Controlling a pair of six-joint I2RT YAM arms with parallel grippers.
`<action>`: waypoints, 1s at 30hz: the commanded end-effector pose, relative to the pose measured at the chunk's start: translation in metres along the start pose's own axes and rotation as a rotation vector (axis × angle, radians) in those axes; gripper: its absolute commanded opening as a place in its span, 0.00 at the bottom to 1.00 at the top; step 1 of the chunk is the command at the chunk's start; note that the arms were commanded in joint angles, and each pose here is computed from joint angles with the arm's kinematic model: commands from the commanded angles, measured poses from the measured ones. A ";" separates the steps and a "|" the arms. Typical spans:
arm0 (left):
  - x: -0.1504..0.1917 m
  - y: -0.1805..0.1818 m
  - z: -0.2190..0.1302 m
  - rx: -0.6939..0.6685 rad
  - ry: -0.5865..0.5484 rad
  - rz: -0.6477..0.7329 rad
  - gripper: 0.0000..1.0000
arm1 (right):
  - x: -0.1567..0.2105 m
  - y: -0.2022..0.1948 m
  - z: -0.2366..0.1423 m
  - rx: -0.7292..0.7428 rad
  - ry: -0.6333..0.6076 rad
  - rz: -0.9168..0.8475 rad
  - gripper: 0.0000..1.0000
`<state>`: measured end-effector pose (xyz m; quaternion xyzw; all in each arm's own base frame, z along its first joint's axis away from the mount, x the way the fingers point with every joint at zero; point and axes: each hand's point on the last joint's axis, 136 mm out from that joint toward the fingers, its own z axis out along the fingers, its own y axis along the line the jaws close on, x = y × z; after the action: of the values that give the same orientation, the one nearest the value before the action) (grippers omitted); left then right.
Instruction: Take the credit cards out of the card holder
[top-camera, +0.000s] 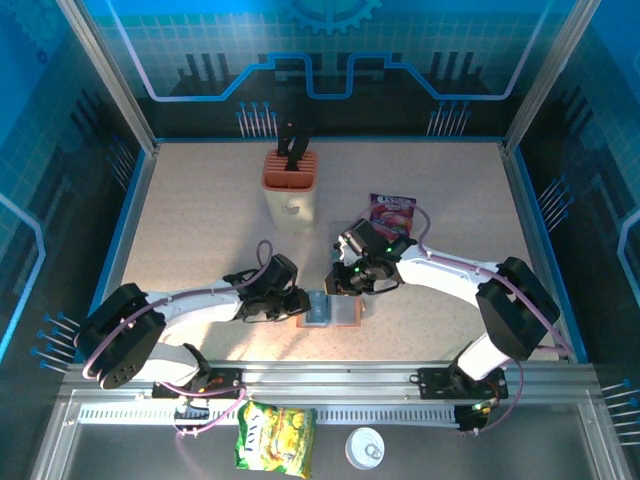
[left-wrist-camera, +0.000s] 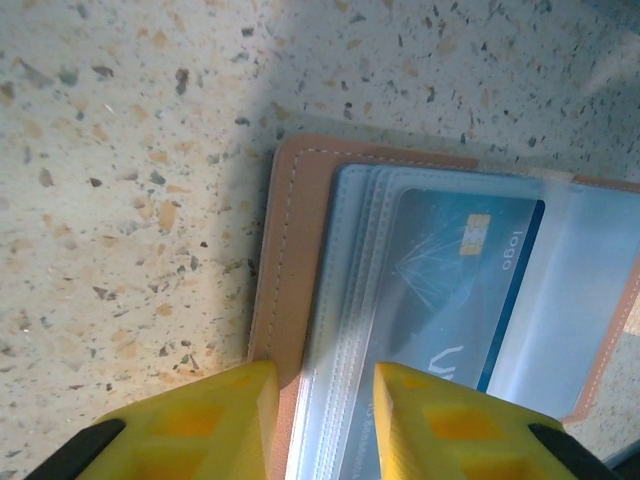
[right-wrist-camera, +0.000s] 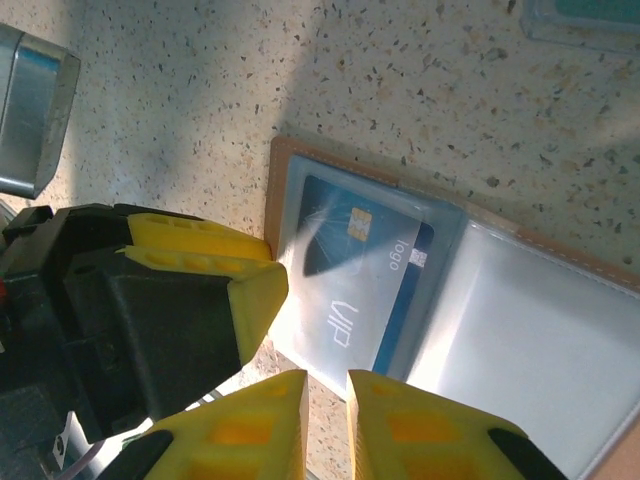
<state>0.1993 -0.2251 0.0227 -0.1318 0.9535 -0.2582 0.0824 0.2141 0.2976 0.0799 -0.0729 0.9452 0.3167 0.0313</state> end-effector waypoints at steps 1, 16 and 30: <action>0.005 0.002 -0.001 0.005 0.020 -0.015 0.30 | -0.001 0.012 0.006 -0.032 0.014 -0.008 0.18; -0.010 -0.018 -0.013 0.007 -0.014 0.038 0.28 | 0.001 0.013 0.018 -0.052 0.034 0.008 0.18; -0.002 0.004 0.004 -0.057 0.022 0.022 0.24 | 0.013 0.001 0.032 -0.046 0.062 0.048 0.21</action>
<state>0.2047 -0.2304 0.0266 -0.1202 0.9581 -0.2482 0.0773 0.2114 0.3129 0.0632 -0.0632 0.9402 0.3344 0.0149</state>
